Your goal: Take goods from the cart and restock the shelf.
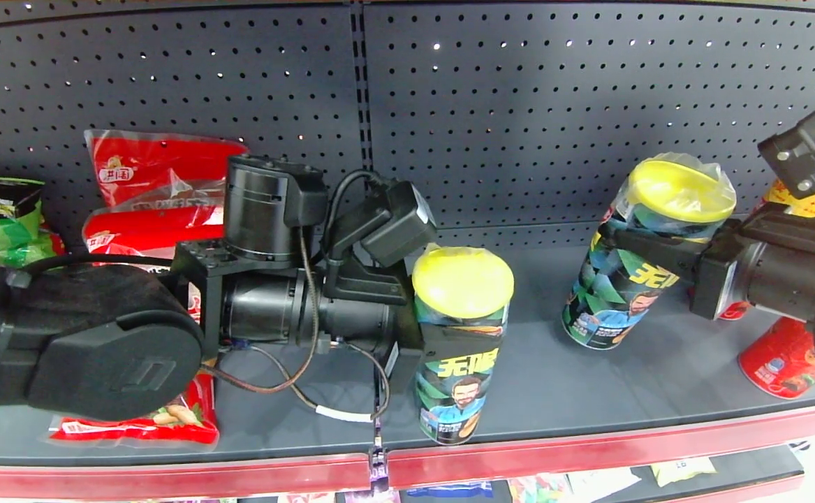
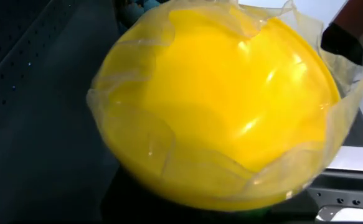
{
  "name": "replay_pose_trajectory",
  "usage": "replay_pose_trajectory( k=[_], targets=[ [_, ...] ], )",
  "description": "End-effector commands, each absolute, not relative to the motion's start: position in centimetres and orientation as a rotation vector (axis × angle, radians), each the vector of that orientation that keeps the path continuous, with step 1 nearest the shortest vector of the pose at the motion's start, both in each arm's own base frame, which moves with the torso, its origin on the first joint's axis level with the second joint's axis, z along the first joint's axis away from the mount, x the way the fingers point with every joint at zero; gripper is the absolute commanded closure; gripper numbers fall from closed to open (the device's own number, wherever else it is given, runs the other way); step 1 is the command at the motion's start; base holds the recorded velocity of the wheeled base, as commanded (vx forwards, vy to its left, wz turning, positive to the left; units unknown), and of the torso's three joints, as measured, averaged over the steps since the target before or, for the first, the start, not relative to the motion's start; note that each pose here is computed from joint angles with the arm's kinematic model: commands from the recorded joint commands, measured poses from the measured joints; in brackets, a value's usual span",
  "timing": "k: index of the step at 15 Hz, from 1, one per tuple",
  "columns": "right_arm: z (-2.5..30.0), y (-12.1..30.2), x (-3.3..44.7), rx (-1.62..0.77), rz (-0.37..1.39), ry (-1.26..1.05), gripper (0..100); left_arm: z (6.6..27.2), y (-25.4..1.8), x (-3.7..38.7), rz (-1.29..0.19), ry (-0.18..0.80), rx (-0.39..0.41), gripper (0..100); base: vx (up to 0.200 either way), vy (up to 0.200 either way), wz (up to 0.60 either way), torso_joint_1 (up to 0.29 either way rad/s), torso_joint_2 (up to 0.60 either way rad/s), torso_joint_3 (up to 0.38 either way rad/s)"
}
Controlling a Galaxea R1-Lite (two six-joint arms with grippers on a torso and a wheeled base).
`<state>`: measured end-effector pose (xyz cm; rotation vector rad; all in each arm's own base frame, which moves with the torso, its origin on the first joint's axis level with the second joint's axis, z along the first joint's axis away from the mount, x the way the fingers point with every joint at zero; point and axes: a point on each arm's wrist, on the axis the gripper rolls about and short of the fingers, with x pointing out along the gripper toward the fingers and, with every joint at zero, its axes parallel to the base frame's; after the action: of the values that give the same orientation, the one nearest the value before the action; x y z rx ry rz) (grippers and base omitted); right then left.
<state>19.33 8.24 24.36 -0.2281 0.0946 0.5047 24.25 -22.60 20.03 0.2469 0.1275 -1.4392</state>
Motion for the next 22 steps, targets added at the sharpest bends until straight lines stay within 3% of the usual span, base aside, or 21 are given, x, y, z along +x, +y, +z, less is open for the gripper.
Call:
replay_pose_trajectory(
  k=[1,10,11,16,22],
  targets=[
    [24.4,8.2,19.4,-0.227,0.504,0.095,100,20.1,-22.6,24.2,-1.446,0.124,0.244,100,0.0,0.0,0.0,0.0,0.0,0.0],
    [24.7,8.7,20.1,-0.23,0.511,0.089,100,18.8,-22.4,24.0,-1.446,0.175,0.244,100,0.0,0.0,0.0,0.0,0.0,0.0],
    [25.1,9.5,20.6,-0.227,0.533,0.08,100,18.7,-22.4,24.0,-1.445,0.176,0.246,0,0.0,0.0,0.0,0.0,0.0,0.0],
    [25.2,13.7,23.6,-0.203,0.641,0.096,100,19.0,-21.5,23.1,-1.415,0.178,0.252,0,0.0,0.0,0.0,0.0,0.0,0.0],
    [24.3,17.5,26.0,-0.162,0.691,0.137,100,17.7,-15.1,18.7,-1.292,0.272,0.233,0,0.0,0.0,0.0,0.0,0.0,0.0]
  ],
)
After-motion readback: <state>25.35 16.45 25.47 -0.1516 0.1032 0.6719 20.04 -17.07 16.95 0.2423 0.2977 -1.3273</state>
